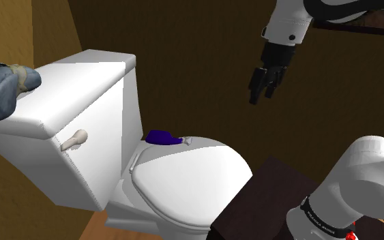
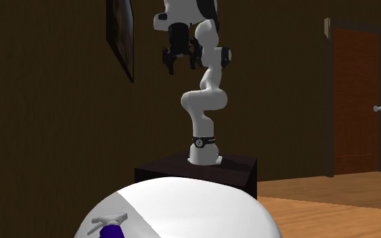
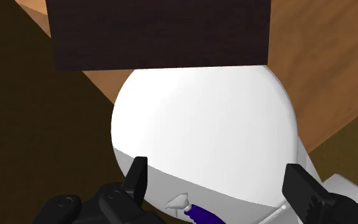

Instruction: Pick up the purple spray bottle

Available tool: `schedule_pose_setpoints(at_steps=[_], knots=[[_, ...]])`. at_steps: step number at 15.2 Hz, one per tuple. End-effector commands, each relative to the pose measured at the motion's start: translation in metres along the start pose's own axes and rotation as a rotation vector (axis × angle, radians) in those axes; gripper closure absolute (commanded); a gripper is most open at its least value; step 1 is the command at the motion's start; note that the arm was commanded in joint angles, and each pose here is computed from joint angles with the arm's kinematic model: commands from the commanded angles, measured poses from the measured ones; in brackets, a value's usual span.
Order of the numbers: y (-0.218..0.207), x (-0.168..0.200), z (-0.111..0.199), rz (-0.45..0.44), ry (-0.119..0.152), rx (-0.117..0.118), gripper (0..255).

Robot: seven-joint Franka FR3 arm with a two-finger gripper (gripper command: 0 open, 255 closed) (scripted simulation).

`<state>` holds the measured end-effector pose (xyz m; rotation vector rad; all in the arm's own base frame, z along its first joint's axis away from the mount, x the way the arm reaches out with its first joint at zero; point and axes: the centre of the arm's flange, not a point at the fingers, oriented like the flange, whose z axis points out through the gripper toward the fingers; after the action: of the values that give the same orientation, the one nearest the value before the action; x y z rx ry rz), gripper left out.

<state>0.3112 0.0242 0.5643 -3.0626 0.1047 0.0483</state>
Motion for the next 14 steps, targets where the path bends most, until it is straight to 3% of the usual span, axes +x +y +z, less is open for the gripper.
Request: schedule_pose_setpoints(at_steps=[1,14], knots=[[0.0,0.0,0.0,0.0,0.0,0.0,0],[0.013,0.132,0.115,-0.206,-0.032,0.02,0]])
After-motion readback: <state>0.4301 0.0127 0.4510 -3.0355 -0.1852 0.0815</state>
